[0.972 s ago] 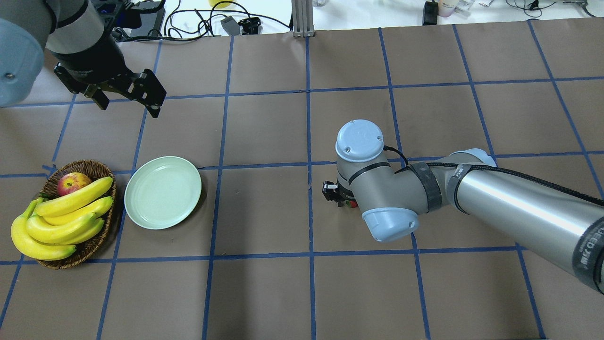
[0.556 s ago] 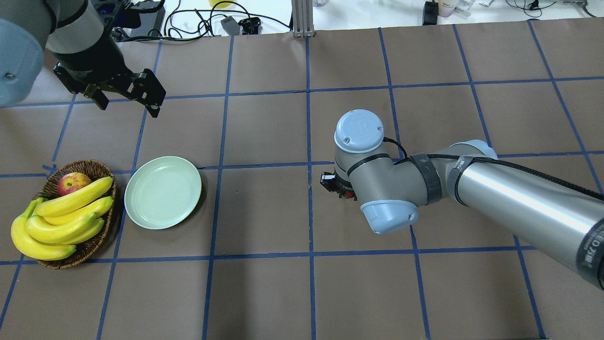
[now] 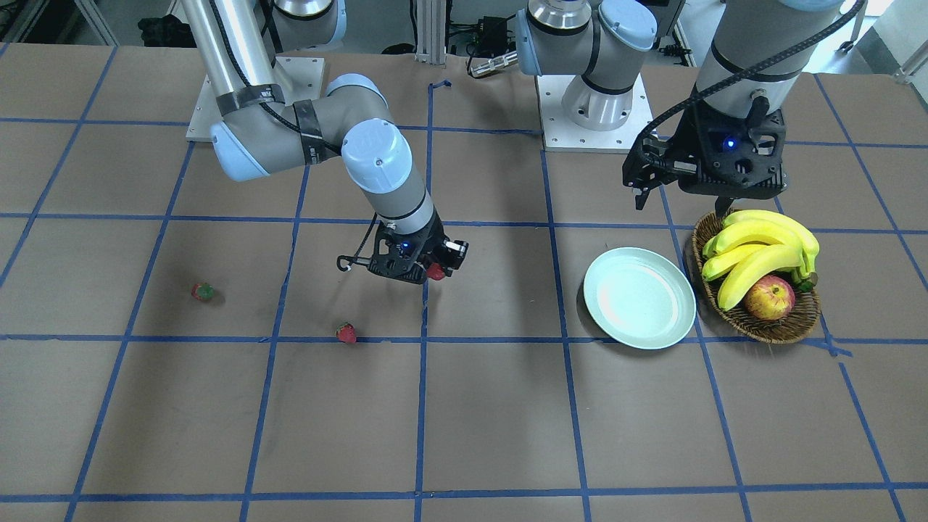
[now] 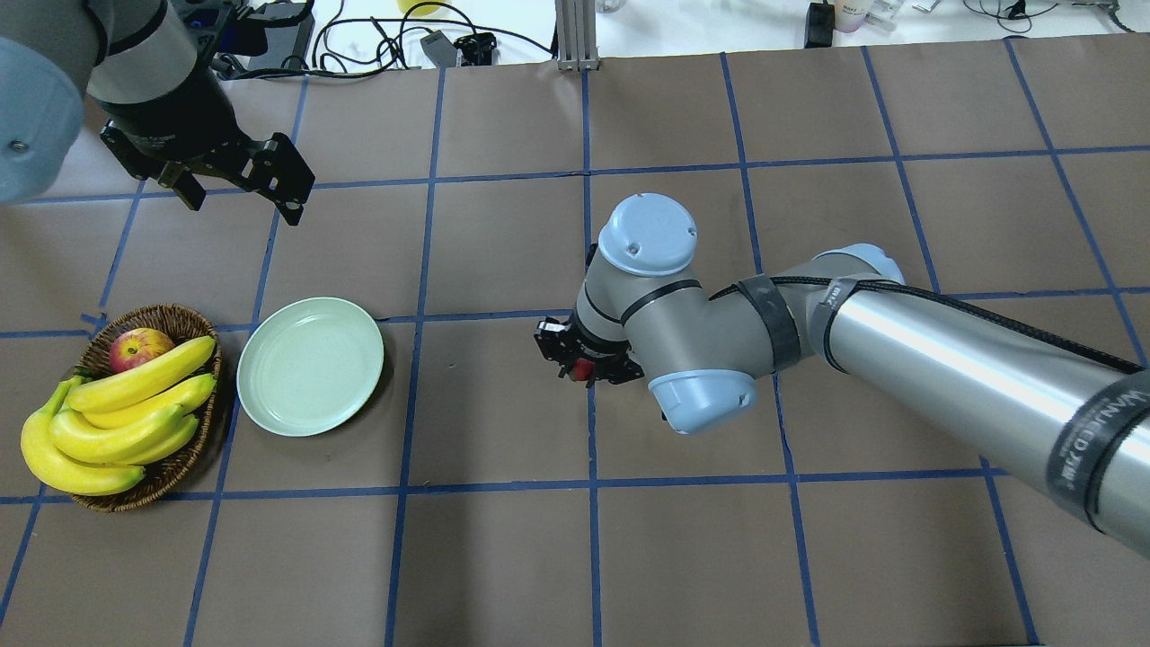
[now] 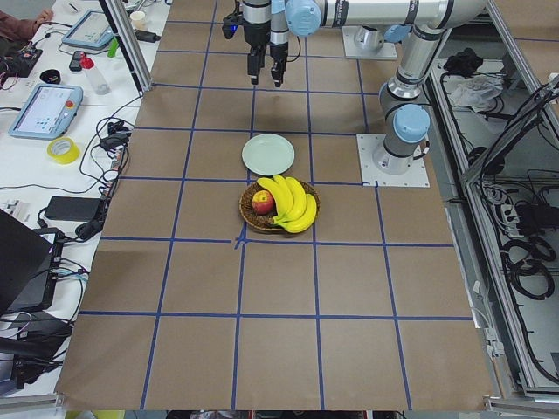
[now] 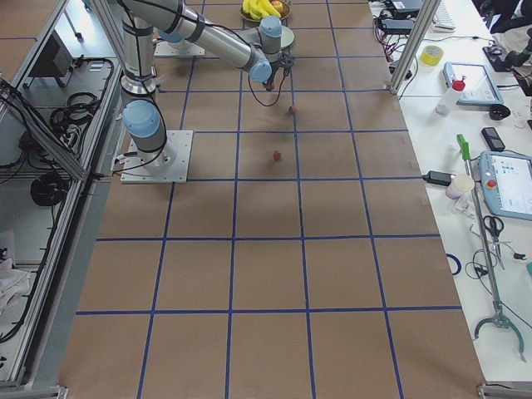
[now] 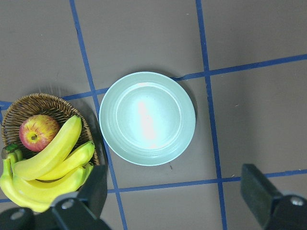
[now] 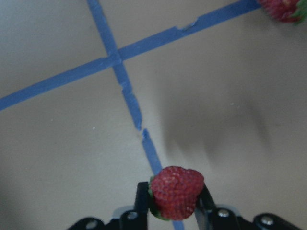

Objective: Collect all strawberries into plate
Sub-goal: 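Carry the strawberry toward the plate with the right gripper and release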

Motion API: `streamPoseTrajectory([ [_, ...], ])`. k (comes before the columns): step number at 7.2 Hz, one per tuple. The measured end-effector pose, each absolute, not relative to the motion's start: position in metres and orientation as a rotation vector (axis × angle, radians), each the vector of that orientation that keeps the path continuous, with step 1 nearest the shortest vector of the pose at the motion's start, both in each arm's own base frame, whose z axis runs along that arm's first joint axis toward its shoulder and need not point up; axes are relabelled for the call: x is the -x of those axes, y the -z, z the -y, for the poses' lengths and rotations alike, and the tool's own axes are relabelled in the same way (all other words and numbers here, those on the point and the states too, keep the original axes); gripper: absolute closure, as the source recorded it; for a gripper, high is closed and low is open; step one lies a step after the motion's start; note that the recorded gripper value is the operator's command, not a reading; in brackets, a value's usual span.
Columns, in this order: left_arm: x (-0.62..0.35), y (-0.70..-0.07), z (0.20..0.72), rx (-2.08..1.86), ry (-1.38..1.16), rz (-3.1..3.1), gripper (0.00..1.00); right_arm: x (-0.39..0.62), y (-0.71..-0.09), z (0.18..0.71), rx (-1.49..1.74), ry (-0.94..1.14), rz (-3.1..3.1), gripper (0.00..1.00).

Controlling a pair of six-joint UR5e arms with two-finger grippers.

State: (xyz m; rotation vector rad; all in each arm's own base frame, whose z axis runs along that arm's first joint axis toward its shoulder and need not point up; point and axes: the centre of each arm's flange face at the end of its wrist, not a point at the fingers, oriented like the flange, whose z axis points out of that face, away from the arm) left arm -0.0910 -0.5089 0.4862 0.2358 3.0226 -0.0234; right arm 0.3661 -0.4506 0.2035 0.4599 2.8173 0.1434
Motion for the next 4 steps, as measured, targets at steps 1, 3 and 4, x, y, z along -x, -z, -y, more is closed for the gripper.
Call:
streamPoseTrajectory([
  [1,0.091,-0.486,0.509,-0.236,0.023,-3.022,0.00,-0.393,-0.196,0.458,-0.431,-0.181,-2.786,0.41],
  [3,0.091,-0.486,0.509,-0.237,0.022,-3.021,0.00,-0.420,-0.189,0.466,-0.410,-0.186,-2.797,0.00],
  [4,0.091,-0.486,0.509,-0.238,0.022,-3.021,0.00,-0.419,-0.190,0.467,-0.410,-0.154,-2.828,0.00],
])
